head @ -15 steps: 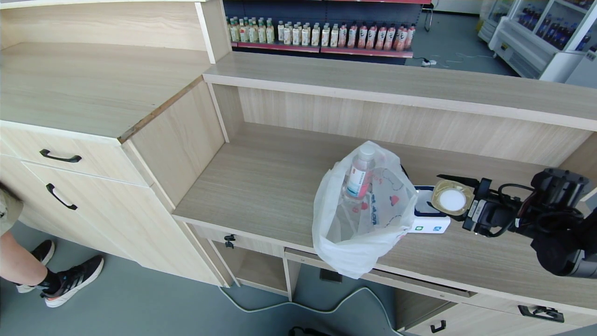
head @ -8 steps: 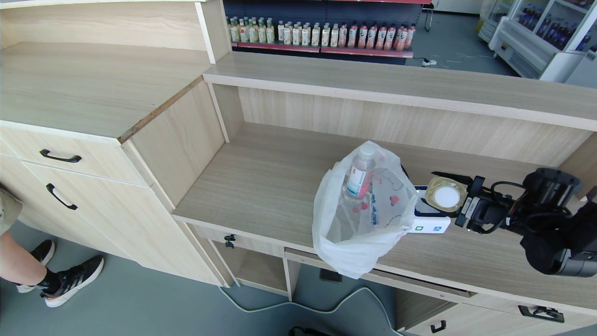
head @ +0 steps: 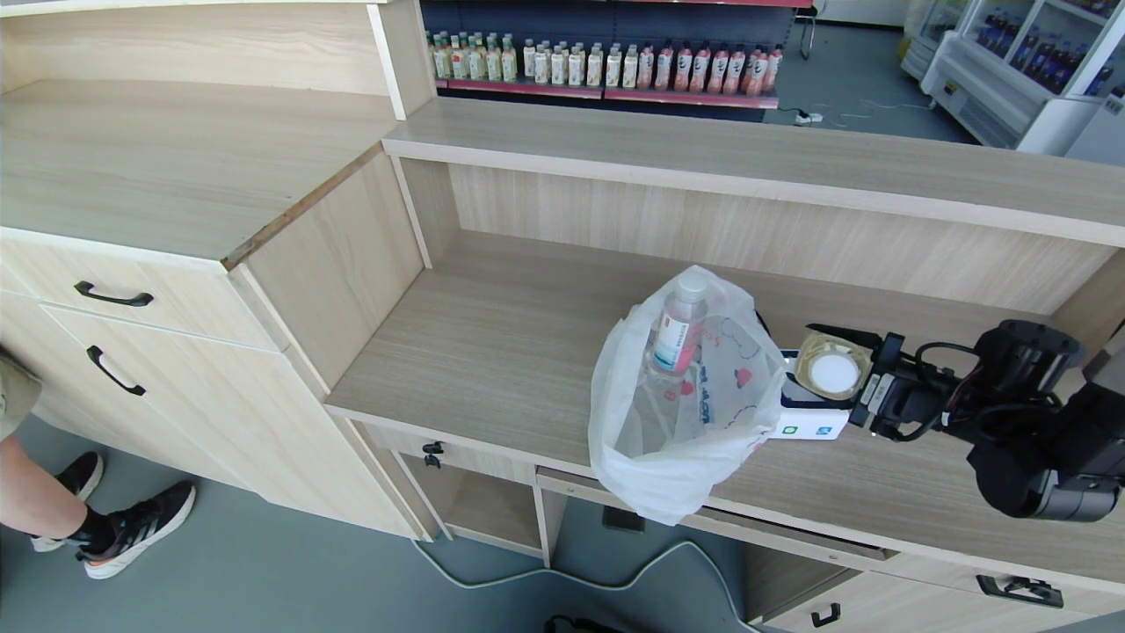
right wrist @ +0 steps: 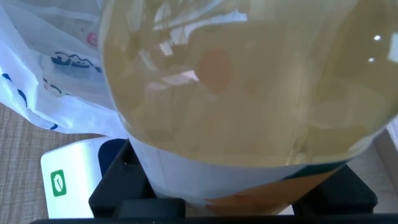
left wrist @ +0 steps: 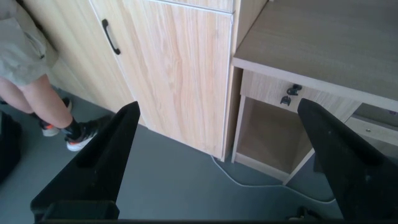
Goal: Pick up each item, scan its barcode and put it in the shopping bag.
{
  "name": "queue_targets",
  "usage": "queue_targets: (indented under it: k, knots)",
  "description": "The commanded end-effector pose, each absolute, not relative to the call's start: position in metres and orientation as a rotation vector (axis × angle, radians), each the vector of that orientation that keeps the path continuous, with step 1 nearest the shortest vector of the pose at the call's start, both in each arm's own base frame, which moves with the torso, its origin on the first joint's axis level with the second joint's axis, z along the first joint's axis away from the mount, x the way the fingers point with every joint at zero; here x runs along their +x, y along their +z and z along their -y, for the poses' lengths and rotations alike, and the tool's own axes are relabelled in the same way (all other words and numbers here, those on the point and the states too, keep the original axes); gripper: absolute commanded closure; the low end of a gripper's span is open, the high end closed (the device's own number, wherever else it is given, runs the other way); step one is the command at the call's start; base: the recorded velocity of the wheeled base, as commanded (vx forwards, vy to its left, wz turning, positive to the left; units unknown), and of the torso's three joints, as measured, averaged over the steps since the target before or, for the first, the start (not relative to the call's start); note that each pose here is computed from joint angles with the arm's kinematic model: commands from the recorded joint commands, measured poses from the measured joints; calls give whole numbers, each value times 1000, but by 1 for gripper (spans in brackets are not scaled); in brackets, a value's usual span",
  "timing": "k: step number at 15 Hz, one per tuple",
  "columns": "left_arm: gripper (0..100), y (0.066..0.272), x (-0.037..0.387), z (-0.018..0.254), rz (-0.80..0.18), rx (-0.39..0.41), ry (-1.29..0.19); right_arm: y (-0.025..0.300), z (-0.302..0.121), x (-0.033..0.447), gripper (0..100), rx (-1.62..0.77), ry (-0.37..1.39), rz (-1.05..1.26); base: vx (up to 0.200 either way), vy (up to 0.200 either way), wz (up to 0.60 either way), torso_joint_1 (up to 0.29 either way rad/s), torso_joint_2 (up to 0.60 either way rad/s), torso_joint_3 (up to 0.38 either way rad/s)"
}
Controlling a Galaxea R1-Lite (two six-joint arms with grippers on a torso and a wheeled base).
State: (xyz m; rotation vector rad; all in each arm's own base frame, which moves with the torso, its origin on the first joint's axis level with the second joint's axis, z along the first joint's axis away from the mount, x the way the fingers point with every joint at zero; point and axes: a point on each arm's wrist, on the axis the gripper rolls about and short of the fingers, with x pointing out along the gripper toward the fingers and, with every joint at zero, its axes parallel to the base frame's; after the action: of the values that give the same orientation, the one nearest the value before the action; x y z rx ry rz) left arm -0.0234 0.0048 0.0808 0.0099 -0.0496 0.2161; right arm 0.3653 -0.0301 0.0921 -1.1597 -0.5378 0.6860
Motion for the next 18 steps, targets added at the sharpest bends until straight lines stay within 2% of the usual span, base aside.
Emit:
queue_targets:
  k: [1, 7, 11, 12, 15, 17, 18]
  knots:
    - [0, 81, -23, -5, 50, 10, 217, 90, 30, 367, 100, -1156, 685, 541, 0, 0, 0, 0, 0, 0]
    - [0, 81, -23, -5, 50, 10, 217, 89, 29, 369, 100, -1143, 684, 550, 0, 0, 0, 0, 0, 0]
    - [0, 81, -23, -5, 50, 10, 217, 100, 30, 366, 100, -1124, 673, 556, 0, 0, 0, 0, 0, 0]
    - [0, 81, -23, -5, 50, 10, 217, 128, 29, 354, 100, -1028, 671, 556, 0, 0, 0, 0, 0, 0]
    - [0, 81, -23, -5, 50, 10, 217, 175, 40, 316, 100, -862, 602, 488, 0, 0, 0, 0, 0, 0]
    - [0, 81, -23, -5, 50, 10, 217, 210, 61, 284, 100, -711, 429, 351, 0, 0, 0, 0, 0, 0]
    - [0, 81, -23, -5, 50, 10, 217, 219, 72, 273, 100, -635, 322, 280, 0, 0, 0, 0, 0, 0]
